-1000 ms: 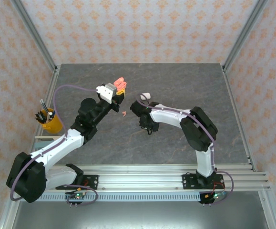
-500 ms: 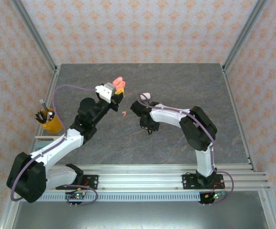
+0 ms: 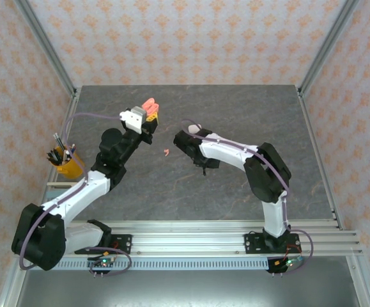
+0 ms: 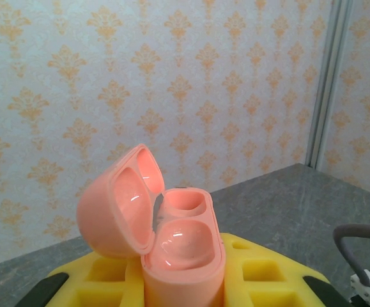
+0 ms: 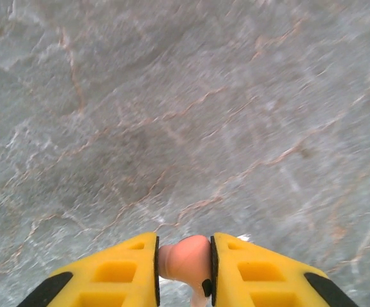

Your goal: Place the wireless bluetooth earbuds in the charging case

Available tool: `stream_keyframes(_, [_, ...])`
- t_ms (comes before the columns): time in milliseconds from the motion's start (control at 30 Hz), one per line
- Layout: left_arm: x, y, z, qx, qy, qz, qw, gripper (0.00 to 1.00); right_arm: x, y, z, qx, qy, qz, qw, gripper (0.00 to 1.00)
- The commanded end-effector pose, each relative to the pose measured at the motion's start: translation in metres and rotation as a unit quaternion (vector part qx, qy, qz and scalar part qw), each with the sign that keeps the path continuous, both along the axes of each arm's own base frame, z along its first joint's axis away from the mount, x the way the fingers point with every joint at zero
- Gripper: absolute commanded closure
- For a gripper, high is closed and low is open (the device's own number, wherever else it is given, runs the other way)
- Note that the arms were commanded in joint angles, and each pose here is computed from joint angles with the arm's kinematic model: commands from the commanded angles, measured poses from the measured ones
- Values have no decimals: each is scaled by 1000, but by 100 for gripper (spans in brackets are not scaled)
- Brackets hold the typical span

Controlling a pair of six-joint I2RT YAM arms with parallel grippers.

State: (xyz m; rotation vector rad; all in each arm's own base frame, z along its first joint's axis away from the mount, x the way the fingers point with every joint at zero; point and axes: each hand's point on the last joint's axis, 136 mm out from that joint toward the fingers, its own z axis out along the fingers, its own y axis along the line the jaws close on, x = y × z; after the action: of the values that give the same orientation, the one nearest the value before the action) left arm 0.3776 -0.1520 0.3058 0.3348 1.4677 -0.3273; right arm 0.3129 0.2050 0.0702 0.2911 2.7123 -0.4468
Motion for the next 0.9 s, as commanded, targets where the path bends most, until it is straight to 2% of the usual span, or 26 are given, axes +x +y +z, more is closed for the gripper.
stream_keyframes(0, [4,9,20,-29,-32,14,999,100,0,-31,11,-130,-2,10,991,75])
stream_keyframes(233, [3,15,26,-37,-40,20,998,100,5,-30,3,-241,17,30,970,74])
stream_keyframes(433, [1,23,34,-47,-50,28,997,100,4,-9,-8,-287,32,63,955,72])
stream_keyframes(667, [1,26,37,-52,-52,28,997,100,-3,29,-29,-301,52,96,947,64])
stream_keyframes(767, [1,26,38,-53,-52,28,997,100,-8,52,-34,-282,52,109,952,57])
stream_keyframes(867, [0,28,39,-52,-53,30,997,100,-14,71,-33,-256,45,114,959,54])
